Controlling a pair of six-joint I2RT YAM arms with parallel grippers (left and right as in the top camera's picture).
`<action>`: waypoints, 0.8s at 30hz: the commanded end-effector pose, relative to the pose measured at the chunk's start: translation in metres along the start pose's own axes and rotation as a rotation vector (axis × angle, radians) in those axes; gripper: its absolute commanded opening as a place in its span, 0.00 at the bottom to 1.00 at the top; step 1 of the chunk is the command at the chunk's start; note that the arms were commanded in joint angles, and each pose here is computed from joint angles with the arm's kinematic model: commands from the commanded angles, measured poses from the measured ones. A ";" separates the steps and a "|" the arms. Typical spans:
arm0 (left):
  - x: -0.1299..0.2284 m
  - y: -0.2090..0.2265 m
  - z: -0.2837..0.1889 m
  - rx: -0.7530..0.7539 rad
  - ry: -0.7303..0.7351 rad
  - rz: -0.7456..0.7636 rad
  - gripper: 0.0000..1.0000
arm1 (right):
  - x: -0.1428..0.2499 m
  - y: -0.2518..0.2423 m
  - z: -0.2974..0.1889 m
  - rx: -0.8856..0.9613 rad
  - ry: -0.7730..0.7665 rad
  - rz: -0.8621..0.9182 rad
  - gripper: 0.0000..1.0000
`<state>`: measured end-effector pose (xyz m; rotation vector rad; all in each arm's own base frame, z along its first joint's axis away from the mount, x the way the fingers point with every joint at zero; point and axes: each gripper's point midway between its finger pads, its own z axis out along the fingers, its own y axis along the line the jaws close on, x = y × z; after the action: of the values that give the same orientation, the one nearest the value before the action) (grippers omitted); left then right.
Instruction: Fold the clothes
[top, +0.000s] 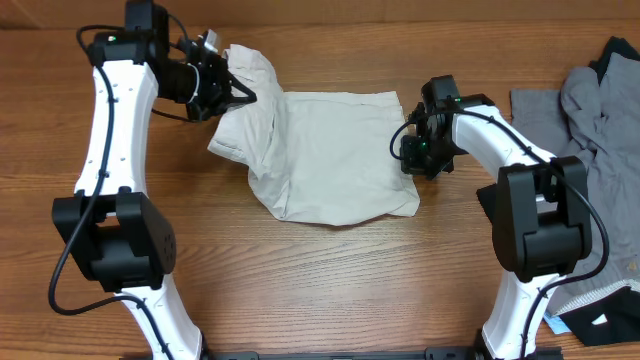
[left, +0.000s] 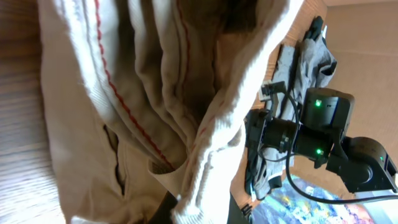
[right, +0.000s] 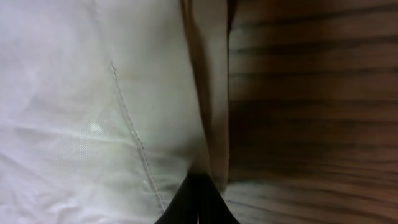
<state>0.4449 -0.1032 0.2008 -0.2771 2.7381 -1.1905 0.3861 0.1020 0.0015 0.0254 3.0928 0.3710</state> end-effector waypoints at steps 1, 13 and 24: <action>0.011 -0.053 0.000 0.074 -0.006 0.087 0.04 | 0.010 -0.002 0.008 0.001 0.024 -0.008 0.04; 0.052 -0.101 0.076 -0.065 0.040 0.205 0.04 | 0.010 -0.002 0.008 0.001 0.024 -0.008 0.04; 0.063 -0.119 0.115 -0.170 -0.025 0.258 0.15 | 0.011 -0.002 0.008 0.002 0.028 -0.007 0.04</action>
<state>0.4178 -0.2700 0.1843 0.0360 2.8151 -0.8897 0.3855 0.1031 0.0017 0.0204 3.0872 0.3868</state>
